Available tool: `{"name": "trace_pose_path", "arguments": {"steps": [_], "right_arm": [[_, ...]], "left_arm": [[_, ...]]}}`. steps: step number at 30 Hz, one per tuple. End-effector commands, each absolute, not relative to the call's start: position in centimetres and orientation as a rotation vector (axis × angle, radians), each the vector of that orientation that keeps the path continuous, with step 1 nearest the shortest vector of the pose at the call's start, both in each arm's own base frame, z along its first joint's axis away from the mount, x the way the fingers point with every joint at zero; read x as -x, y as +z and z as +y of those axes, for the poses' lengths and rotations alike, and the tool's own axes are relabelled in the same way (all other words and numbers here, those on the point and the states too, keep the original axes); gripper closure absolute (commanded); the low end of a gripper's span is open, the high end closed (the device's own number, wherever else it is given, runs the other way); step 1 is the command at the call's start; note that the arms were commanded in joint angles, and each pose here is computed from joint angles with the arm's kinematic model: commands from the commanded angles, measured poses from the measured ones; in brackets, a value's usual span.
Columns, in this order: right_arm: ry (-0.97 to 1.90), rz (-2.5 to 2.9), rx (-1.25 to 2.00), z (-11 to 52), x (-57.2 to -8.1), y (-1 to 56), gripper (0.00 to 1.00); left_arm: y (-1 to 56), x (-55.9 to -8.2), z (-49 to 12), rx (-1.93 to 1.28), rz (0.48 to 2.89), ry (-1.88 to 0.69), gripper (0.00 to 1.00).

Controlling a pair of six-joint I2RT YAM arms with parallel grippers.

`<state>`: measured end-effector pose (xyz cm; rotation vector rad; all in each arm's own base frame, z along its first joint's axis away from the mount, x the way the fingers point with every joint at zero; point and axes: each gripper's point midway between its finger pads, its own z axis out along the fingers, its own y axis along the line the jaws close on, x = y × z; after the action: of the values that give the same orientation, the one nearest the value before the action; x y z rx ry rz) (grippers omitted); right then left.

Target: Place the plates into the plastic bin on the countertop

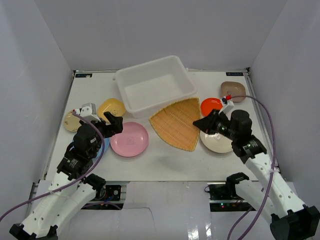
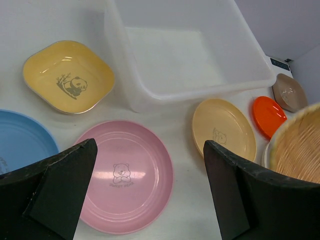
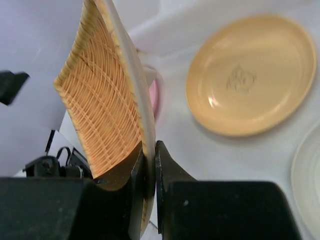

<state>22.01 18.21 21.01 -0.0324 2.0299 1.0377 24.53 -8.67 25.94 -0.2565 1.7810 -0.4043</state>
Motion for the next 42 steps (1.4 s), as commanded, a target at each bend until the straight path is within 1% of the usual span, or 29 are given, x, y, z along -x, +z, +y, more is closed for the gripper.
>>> {"name": "trace_pose_path", "arguments": {"steps": [1, 2, 3, 4, 5, 7, 8, 12, 13, 14, 15, 16, 17, 18, 19, 20, 21, 22, 24, 27, 28, 31, 32, 34, 38, 40, 41, 42], "right_arm": [[1.020, 1.627, 0.147, 19.5, -27.1, 33.8, 0.92], [0.977, 1.642, 0.114, 19.6, -29.6, 33.6, 0.92], [0.957, 1.615, 0.111, 19.7, -30.8, 34.7, 0.92], [0.943, 1.531, 0.115, 19.9, -32.1, 38.0, 0.92], [0.915, 1.565, 0.088, 20.3, -34.8, 37.0, 0.92], [0.895, 1.540, 0.101, 21.1, -37.2, 38.3, 0.92], [0.882, 1.538, 0.099, 21.8, -39.6, 38.9, 0.92], [0.877, 1.536, 0.122, 23.9, -44.7, 39.6, 0.92], [0.883, 1.589, 0.130, 25.0, -46.7, 37.1, 0.92], [0.885, 1.570, 0.140, 25.4, -47.7, 38.5, 0.92], [0.889, 1.581, 0.148, 25.9, -48.4, 38.2, 0.92], [0.889, 1.638, 0.152, 26.8, -50.1, 35.6, 0.92], [0.897, 1.663, 0.168, 27.5, -50.6, 34.8, 0.92], [0.902, 1.645, 0.177, 28.0, -51.2, 35.6, 0.92], [0.900, 1.689, 0.176, 28.6, -52.4, 33.2, 0.92], [0.902, 1.706, 0.187, 29.2, -52.8, 32.3, 0.92], [0.901, 1.693, 0.189, 29.4, -53.5, 33.0, 0.92], [0.906, 1.739, 0.190, 30.2, -54.5, 30.6, 0.92], [0.915, 1.758, 0.197, 31.0, -55.1, 29.6, 0.92], [0.903, 1.792, 0.218, 32.5, -56.0, 27.1, 0.92], [0.895, 1.821, 0.225, 33.2, -56.1, 25.5, 0.92], [0.866, 1.868, 0.225, 33.7, -56.5, 22.6, 0.92], [0.869, 1.882, 0.222, 33.8, -56.5, 21.9, 0.92], [0.867, 1.916, 0.228, 34.5, -56.4, 20.1, 0.90], [0.830, 1.969, 0.251, 35.0, -56.0, 17.4, 0.83], [0.816, 1.977, 0.252, 35.1, -55.9, 17.0, 0.75], [0.809, 1.984, 0.247, 34.9, -55.8, 16.9, 0.66], [0.803, 1.976, 0.243, 34.8, -55.8, 17.4, 0.59]], "left_arm": [[27.0, -24.5, -8.4, 0.273, 1.752, -0.409, 0.02], [27.1, -24.5, -8.6, 0.253, 1.750, -0.415, 0.02], [26.9, -24.5, -8.9, 0.240, 1.754, -0.428, 0.02], [26.8, -24.5, -9.1, 0.233, 1.756, -0.434, 0.02], [26.6, -24.6, -9.3, 0.218, 1.768, -0.436, 0.02], [26.4, -24.6, -10.1, 0.181, 1.784, -0.465, 0.02], [26.2, -24.7, -10.3, 0.172, 1.793, -0.466, 0.02], [25.9, -24.7, -10.7, 0.155, 1.801, -0.476, 0.02], [25.8, -24.6, -11.1, 0.142, 1.806, -0.491, 0.02], [25.7, -24.6, -11.3, 0.131, 1.807, -0.502, 0.02], [25.7, -24.5, -11.7, 0.114, 1.811, -0.517, 0.02], [25.6, -24.5, -12.1, 0.096, 1.815, -0.534, 0.02], [25.3, -24.4, -12.9, 0.062, 1.827, -0.567, 0.02], [24.8, -24.5, -13.3, 0.039, 1.852, -0.568, 0.02], [24.5, -24.6, -13.7, 0.024, 1.870, -0.574, 0.02], [24.2, -24.5, -14.2, -0.001, 1.889, -0.592, 0.02], [23.5, -24.6, -14.7, -0.021, 1.920, -0.595, 0.02], [23.2, -24.6, -15.1, -0.043, 1.934, -0.607, 0.02], [22.5, -24.5, -15.8, -0.077, 1.961, -0.630, 0.09], [20.9, -24.4, -16.9, -0.118, 2.032, -0.668, 0.23], [19.9, -24.5, -17.3, -0.128, 2.078, -0.671, 0.26], [18.2, -24.1, -18.5, -0.166, 2.161, -0.721, 0.32], [16.9, -24.1, -18.8, -0.181, 2.215, -0.714, 0.35], [15.9, -24.0, -19.4, -0.207, 2.272, -0.714, 0.36], [12.7, -23.7, -19.9, -0.235, 2.410, -0.625, 0.37], [12.2, -23.5, -20.4, -0.253, 2.438, -0.613, 0.37], [11.4, -23.3, -20.5, -0.256, 2.473, -0.586, 0.37], [11.1, -23.4, -20.5, -0.251, 2.482, -0.570, 0.35]]}}
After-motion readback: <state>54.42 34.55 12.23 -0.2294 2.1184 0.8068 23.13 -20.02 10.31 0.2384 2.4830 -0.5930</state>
